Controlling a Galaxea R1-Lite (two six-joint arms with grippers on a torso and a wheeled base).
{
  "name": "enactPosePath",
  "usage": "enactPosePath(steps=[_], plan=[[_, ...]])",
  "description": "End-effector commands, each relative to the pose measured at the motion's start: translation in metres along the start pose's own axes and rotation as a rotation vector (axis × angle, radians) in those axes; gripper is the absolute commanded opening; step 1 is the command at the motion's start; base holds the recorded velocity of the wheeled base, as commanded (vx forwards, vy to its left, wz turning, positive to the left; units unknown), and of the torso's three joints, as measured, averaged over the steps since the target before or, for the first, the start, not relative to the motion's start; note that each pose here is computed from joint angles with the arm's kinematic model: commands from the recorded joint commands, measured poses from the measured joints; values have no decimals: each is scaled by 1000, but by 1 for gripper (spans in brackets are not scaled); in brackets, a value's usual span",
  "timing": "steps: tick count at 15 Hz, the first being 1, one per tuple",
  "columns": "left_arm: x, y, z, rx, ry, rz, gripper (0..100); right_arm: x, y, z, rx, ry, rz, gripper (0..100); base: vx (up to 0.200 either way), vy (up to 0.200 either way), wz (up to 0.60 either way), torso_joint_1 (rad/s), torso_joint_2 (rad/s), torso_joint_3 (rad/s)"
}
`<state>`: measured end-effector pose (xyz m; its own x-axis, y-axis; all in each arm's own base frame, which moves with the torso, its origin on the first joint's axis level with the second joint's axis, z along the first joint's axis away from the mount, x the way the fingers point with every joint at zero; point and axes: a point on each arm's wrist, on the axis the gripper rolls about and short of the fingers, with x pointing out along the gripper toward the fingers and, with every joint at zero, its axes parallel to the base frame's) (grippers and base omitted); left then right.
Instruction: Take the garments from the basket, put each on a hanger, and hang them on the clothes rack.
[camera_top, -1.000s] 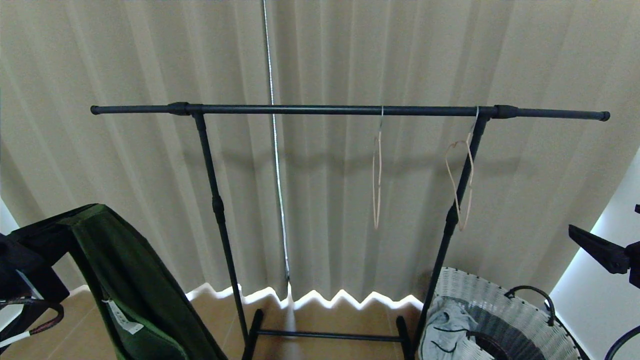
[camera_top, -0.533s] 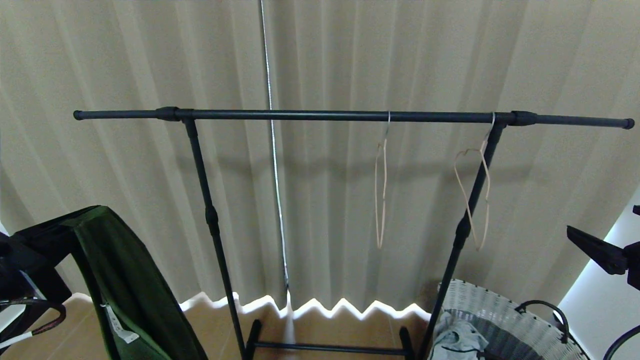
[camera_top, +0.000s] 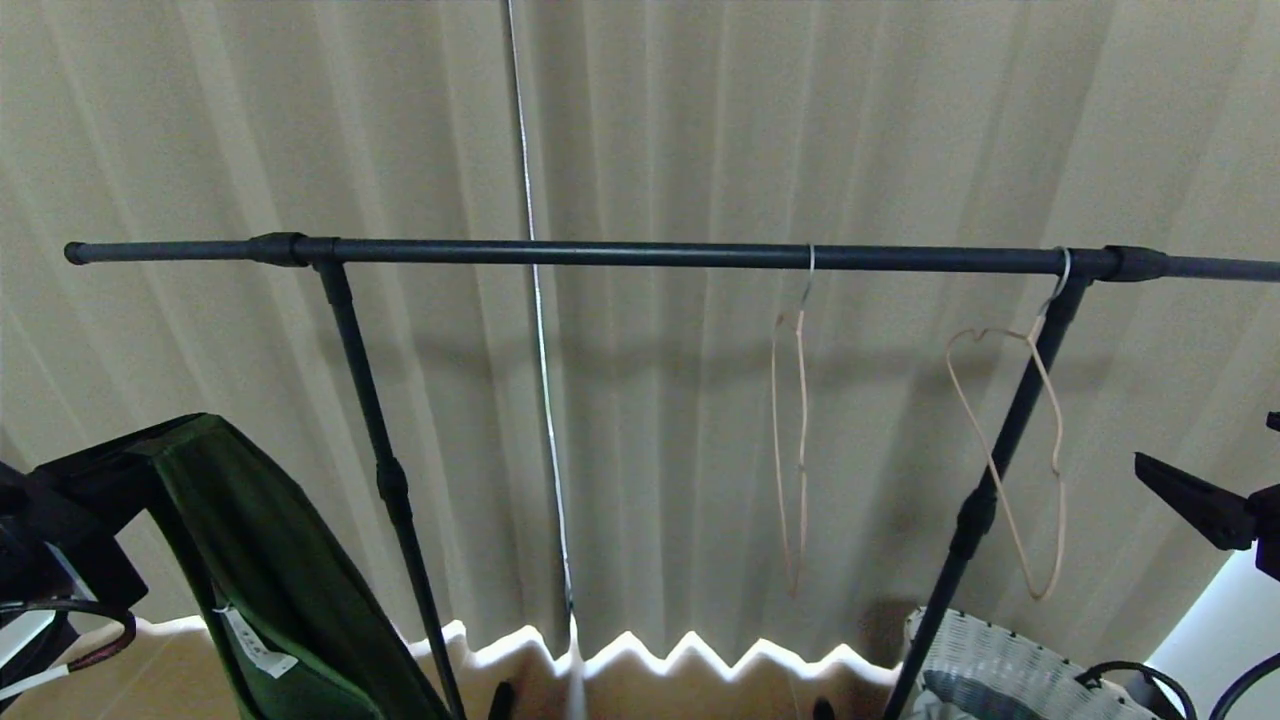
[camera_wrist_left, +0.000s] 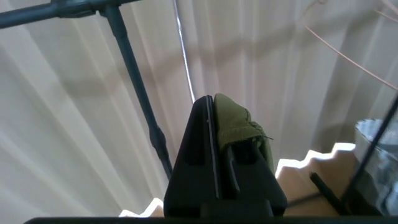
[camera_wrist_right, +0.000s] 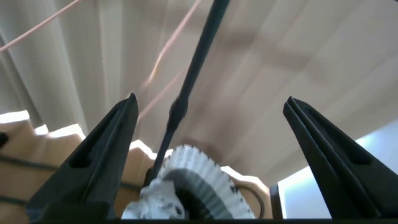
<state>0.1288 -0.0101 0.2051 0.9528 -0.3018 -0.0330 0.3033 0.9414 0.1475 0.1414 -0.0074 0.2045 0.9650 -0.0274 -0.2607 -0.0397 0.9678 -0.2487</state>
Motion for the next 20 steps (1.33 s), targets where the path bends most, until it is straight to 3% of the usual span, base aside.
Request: enactPosePath(steps=[1, 5, 9, 10, 11, 14, 20], plan=[[0, 0, -1, 0, 2, -2, 0, 2, 0, -1, 0, 7, 2, 100, 200, 0, 0, -2, 7, 7], [-1, -4, -5, 1, 8, -26, 0, 8, 1, -4, 2, 37, 10, 100, 50, 0, 0, 1, -1, -1], [0, -4, -4, -5, 13, -29, 0, 16, 4, -17, 9, 173, -11, 100, 0, 0, 0, 0, 0, 0], [0, -4, -4, -5, 15, -29, 0, 21, 4, -17, 22, 191, -17, 100, 0, 0, 0, 0, 0, 0], [1, -4, -5, -5, 21, -27, 0, 35, 6, -13, 96, 214, -20, 100, 0, 0, 0, 0, 0, 0], [1, -4, -5, -10, 40, -31, 0, 52, 22, -1, 205, 223, -14, 100, 0, 0, 0, 0, 0, 0], [1, -4, -6, -4, 44, -34, 0, 44, 25, 7, 198, 175, 0, 100, 0, 0, 0, 0, 0, 0]])
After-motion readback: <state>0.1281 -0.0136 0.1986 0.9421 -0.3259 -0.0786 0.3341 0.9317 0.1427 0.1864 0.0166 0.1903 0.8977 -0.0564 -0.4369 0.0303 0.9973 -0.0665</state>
